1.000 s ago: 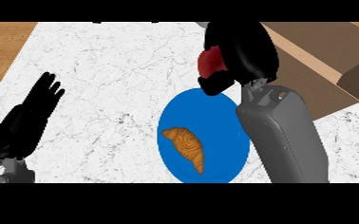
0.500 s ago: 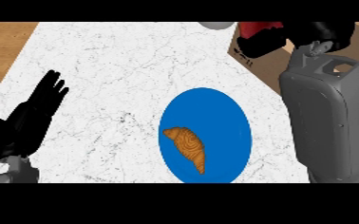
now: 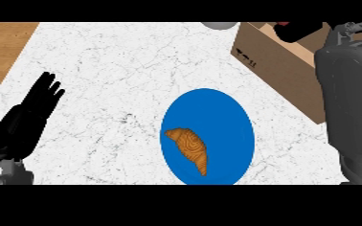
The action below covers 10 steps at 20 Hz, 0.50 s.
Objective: Pick the pear from the plate and place it in the cardboard box
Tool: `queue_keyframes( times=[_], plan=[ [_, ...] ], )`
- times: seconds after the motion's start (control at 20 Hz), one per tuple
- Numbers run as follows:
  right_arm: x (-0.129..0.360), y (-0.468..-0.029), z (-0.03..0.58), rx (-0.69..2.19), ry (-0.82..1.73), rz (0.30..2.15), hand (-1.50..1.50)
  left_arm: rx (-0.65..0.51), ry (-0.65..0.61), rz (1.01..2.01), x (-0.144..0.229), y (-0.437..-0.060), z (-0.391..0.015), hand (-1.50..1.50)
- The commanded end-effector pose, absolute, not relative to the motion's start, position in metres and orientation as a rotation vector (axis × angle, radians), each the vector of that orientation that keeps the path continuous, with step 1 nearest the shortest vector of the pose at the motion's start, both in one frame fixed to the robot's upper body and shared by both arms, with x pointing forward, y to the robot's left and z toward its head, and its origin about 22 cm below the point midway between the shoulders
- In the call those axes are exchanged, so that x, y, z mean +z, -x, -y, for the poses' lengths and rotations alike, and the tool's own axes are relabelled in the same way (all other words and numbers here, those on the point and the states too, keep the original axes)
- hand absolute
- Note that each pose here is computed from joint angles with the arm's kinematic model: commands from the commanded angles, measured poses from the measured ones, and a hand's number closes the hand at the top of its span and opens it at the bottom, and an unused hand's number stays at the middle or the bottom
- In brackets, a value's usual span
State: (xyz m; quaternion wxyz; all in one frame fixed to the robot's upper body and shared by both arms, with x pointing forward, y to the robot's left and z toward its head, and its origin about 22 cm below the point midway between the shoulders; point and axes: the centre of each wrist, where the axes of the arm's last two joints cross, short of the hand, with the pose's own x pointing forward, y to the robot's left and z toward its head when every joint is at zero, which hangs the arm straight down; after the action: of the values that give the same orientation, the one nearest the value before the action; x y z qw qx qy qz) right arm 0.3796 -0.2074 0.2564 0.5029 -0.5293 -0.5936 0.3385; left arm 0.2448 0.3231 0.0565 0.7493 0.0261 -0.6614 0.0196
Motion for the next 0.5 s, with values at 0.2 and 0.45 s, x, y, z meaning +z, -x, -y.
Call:
queue_keyframes(
  times=[0.2, 0.45],
  plan=[
    [0.215, -0.414, 0.248, 0.809, 1.238, 1.456, 1.50, 0.030, -0.036, 1.449, 0.056, -0.247, -0.326, 0.00],
    [0.174, -0.424, 0.272, 0.830, 1.181, 1.427, 1.50, 0.057, -0.036, 1.448, 0.050, -0.238, -0.314, 0.00]
  ],
)
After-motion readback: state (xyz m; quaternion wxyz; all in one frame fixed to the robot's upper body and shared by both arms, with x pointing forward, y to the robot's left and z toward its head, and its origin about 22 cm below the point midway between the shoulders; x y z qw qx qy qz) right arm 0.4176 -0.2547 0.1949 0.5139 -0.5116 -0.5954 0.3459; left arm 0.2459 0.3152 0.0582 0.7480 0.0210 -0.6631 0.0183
